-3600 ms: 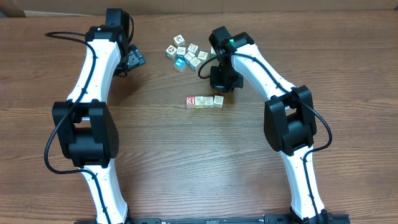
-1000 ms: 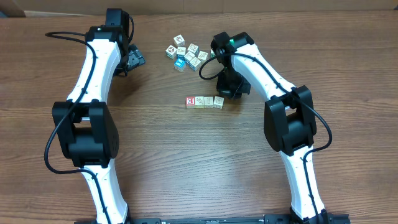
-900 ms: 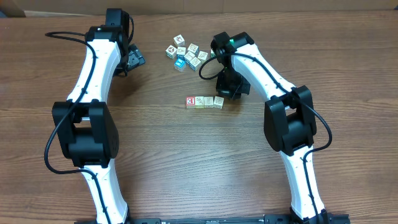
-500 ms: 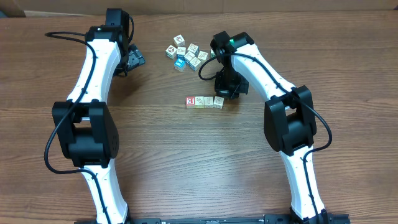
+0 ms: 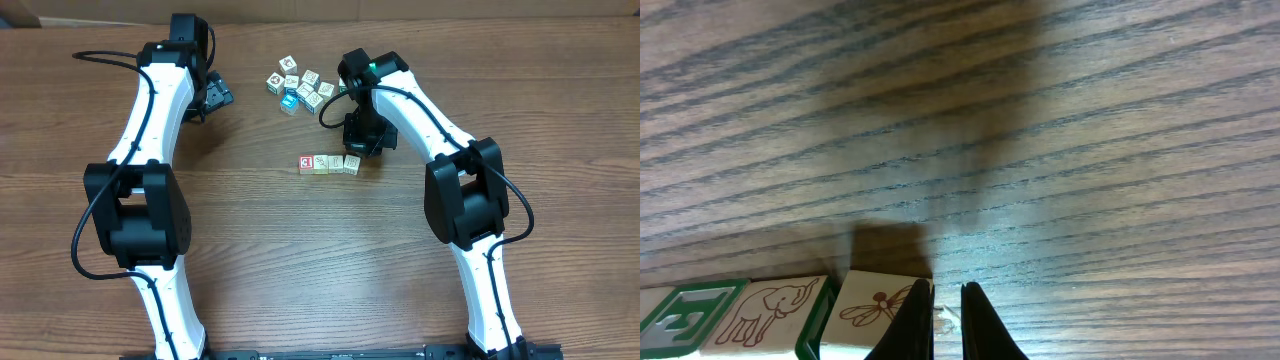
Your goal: Form a horizontal line
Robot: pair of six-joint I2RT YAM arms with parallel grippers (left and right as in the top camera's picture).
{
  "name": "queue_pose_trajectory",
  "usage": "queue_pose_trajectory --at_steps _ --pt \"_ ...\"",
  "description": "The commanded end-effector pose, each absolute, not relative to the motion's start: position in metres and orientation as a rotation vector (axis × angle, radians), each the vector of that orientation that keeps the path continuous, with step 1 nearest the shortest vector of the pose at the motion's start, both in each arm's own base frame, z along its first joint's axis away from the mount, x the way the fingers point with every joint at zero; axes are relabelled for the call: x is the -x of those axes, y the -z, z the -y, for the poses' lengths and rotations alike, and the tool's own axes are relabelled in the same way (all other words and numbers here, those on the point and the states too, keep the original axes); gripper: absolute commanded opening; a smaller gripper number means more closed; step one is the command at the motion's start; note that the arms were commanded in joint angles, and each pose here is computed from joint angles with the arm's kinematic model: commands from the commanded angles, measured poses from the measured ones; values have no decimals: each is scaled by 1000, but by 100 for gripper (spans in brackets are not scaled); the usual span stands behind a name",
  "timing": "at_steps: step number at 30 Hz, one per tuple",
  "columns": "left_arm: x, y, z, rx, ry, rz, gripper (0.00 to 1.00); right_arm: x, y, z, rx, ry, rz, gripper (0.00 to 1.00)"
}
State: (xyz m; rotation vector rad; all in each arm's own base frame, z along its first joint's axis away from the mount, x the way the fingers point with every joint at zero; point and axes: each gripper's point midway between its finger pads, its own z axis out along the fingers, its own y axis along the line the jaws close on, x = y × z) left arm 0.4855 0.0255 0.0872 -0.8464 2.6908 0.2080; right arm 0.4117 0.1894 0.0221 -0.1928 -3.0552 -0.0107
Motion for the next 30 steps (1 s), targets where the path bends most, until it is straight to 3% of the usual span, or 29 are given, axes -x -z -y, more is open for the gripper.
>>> queue_pose_trajectory --at_steps 1,30 --pt "-491 -86 -23 835 -200 -2690 100 -410 -27 -193 176 31 3060 7" --pt "-491 -86 -23 834 -200 -2691 100 -397 -28 -183 225 -48 3010 8"
